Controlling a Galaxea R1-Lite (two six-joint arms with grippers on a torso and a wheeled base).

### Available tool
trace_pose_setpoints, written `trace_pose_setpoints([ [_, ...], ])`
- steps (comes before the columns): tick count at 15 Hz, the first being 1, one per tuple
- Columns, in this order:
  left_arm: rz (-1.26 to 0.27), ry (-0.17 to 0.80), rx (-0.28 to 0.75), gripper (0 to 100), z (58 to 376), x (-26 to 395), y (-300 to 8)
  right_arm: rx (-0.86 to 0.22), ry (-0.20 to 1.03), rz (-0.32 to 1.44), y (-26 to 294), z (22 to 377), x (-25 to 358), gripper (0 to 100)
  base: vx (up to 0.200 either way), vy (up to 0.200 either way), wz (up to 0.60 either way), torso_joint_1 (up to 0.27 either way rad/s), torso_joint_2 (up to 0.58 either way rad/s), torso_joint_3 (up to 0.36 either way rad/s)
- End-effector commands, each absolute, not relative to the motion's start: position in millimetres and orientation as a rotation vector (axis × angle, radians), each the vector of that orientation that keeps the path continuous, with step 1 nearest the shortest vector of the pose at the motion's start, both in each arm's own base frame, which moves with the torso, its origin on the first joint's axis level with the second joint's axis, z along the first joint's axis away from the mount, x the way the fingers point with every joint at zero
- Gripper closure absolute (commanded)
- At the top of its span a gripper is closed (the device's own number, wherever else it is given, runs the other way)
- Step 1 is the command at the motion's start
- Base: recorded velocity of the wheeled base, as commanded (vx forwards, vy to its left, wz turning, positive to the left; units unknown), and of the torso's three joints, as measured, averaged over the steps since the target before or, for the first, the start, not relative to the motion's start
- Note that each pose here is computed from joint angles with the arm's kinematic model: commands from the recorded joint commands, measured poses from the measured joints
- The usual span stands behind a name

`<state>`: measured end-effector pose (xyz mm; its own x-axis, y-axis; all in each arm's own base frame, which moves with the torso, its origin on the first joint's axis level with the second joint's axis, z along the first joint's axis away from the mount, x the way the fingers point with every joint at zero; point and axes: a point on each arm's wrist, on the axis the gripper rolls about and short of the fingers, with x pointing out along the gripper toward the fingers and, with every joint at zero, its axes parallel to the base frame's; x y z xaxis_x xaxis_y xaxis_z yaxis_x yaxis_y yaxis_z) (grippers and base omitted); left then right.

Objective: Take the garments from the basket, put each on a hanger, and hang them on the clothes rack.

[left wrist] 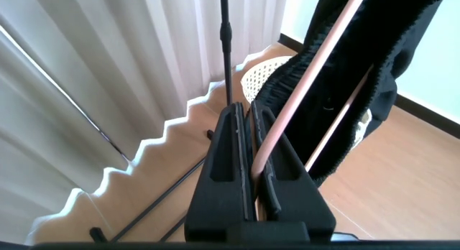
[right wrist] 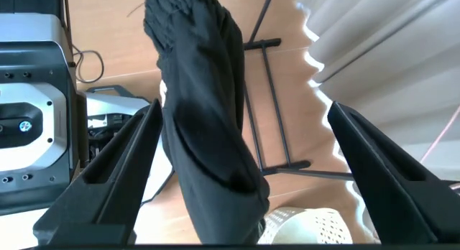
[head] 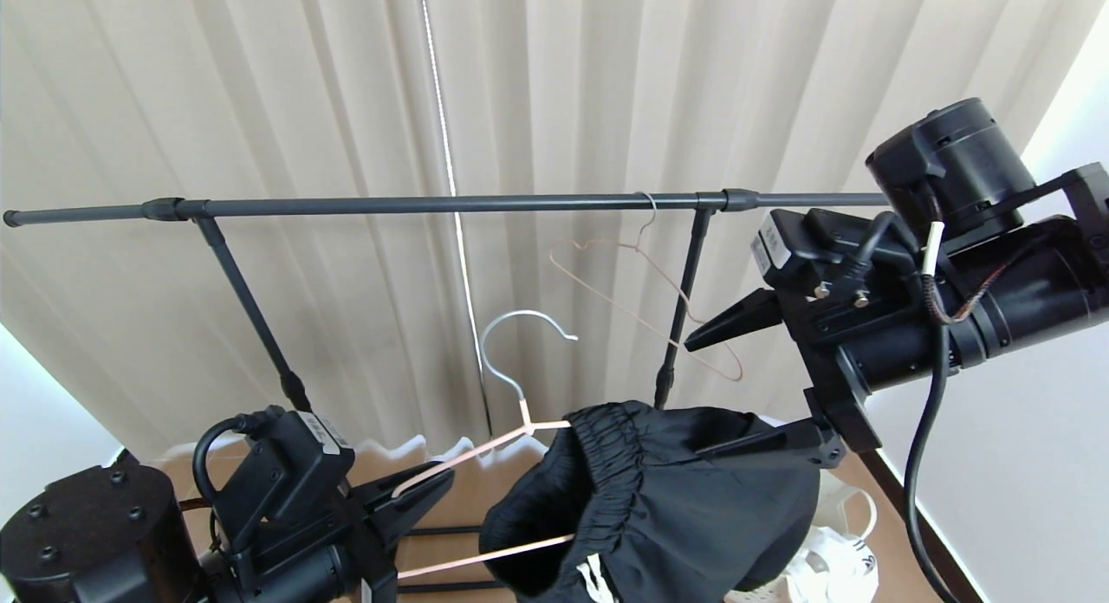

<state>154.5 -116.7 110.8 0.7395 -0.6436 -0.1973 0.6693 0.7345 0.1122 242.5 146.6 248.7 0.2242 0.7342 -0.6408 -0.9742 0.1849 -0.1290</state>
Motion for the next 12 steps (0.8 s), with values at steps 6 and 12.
trace_pose_setpoints([
  [6, -0.723, 0.148, 0.179, 100, 111, 157, -118, -0.581, 0.523, 1.355, 173, 237, 246, 0, 0.0, 0.0, 0.0, 0.0, 0.0, 0.0],
  [12, -0.724, 0.138, 0.175, 100, 113, 158, -120, -0.547, 0.563, 1.394, 187, 229, 244, 0, 0.0, 0.0, 0.0, 0.0, 0.0, 0.0],
])
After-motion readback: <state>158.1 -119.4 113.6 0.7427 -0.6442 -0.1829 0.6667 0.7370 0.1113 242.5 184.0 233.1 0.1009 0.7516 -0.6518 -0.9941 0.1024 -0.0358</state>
